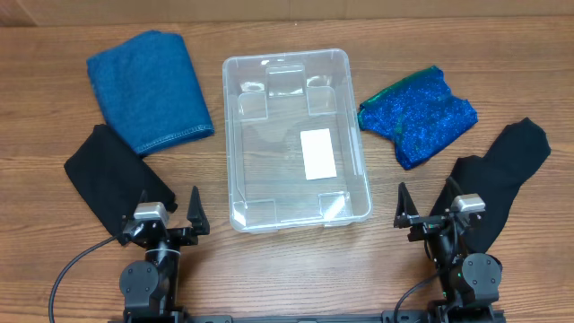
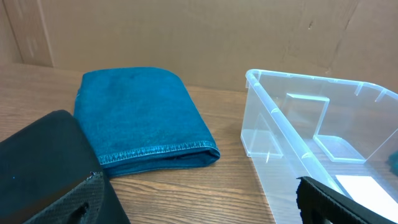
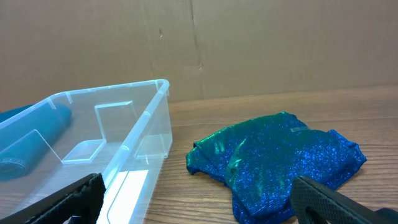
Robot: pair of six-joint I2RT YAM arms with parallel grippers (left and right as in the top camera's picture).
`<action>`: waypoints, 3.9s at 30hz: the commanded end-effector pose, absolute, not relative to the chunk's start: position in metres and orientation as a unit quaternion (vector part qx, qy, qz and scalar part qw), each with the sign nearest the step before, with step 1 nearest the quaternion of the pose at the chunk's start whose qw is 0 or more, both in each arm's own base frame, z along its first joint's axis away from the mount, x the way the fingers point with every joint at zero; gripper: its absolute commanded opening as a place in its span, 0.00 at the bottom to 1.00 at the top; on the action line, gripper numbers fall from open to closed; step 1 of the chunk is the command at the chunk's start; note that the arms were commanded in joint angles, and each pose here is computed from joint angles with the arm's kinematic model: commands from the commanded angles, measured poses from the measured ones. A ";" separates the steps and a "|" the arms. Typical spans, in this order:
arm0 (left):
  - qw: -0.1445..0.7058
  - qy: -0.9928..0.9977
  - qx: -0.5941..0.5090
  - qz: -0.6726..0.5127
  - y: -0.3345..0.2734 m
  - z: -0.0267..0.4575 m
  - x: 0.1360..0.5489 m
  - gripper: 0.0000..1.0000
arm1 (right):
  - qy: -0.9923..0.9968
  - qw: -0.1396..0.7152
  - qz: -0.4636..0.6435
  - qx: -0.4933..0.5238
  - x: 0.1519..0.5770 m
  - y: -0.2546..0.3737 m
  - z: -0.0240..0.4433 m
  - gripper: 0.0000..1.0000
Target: Pack container
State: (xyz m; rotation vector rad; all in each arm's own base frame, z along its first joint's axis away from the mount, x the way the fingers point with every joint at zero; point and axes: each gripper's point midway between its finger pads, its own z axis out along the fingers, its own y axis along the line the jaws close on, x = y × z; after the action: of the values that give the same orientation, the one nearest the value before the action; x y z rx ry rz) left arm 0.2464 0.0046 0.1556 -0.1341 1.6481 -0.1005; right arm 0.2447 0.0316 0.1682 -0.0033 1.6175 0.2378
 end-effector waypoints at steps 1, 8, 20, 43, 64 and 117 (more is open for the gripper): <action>0.678 0.732 -0.055 -0.035 0.005 0.156 0.246 1.00 | 0.720 0.687 0.101 0.004 0.245 0.028 0.168 1.00; 0.678 0.732 -0.055 -0.035 0.005 0.156 0.246 1.00 | 0.720 0.687 0.101 0.004 0.245 0.028 0.168 1.00; 0.678 0.732 -0.055 -0.035 0.005 0.156 0.246 1.00 | 0.720 0.687 0.101 0.004 0.245 0.028 0.168 1.00; 0.659 0.743 -0.077 -0.090 -0.004 0.208 0.236 1.00 | 0.713 0.675 0.155 0.109 0.250 0.017 0.207 1.00; 0.376 0.923 -0.069 -0.053 -0.004 0.280 0.299 1.00 | 0.937 0.164 0.086 0.297 0.415 -0.085 0.098 1.00; 0.370 0.925 -0.071 -0.053 -0.004 0.276 0.302 1.00 | 0.848 0.431 -0.031 0.307 0.392 -0.060 0.350 1.00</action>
State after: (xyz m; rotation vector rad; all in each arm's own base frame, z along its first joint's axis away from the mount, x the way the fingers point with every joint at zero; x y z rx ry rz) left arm 0.2983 -0.0008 0.2667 -0.2196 2.3948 -0.1295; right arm 0.4174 0.0255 0.3605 0.2965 2.1514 -0.0680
